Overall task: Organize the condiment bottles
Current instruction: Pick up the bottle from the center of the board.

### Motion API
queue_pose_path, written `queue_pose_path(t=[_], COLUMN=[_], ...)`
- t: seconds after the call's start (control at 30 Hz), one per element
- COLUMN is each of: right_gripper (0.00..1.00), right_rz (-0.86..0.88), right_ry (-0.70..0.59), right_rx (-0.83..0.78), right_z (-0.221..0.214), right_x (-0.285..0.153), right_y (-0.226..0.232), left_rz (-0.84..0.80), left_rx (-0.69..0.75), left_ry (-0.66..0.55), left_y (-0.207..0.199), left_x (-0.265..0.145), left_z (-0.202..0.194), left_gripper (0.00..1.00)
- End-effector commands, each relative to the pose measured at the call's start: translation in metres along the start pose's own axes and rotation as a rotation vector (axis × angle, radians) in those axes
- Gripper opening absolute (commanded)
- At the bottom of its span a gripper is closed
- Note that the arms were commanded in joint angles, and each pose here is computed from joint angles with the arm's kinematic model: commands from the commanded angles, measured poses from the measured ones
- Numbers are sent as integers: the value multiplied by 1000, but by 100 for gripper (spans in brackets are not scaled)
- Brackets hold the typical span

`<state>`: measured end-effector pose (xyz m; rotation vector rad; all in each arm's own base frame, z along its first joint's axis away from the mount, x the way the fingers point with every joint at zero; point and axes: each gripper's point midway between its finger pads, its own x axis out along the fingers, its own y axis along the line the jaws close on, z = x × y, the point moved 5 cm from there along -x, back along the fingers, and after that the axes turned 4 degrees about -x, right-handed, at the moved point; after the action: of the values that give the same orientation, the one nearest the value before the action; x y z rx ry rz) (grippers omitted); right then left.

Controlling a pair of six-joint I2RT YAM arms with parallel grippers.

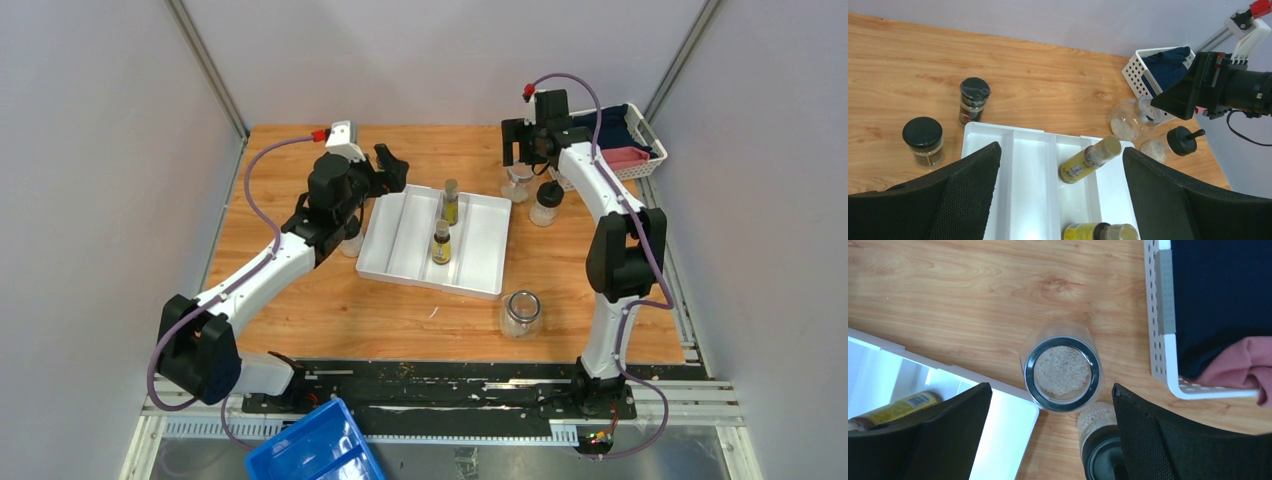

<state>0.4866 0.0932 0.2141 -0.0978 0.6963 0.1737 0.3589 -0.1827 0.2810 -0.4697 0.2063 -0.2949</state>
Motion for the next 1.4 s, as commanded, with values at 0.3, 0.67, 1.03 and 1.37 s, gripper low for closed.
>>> queue_pose_path(t=[0.3, 0.67, 1.03, 1.37], right_gripper=[96, 100, 100, 100], right_rz=[120, 177, 226, 244], right_ry=[101, 176, 216, 239], right_rx=[-41, -60, -58, -59], right_z=[-3, -10, -23, -30], right_x=[10, 17, 27, 39], right_y=[-25, -25, -18, -15], left_rz=[-52, -83, -95, -96], left_rx=[5, -6, -10, -9], left_ry=[-74, -85, -90, -92], left_y=[-21, -33, -38, -38], left_x=[9, 21, 24, 25], left_z=[30, 41, 45, 45], left_gripper=[94, 94, 94, 95])
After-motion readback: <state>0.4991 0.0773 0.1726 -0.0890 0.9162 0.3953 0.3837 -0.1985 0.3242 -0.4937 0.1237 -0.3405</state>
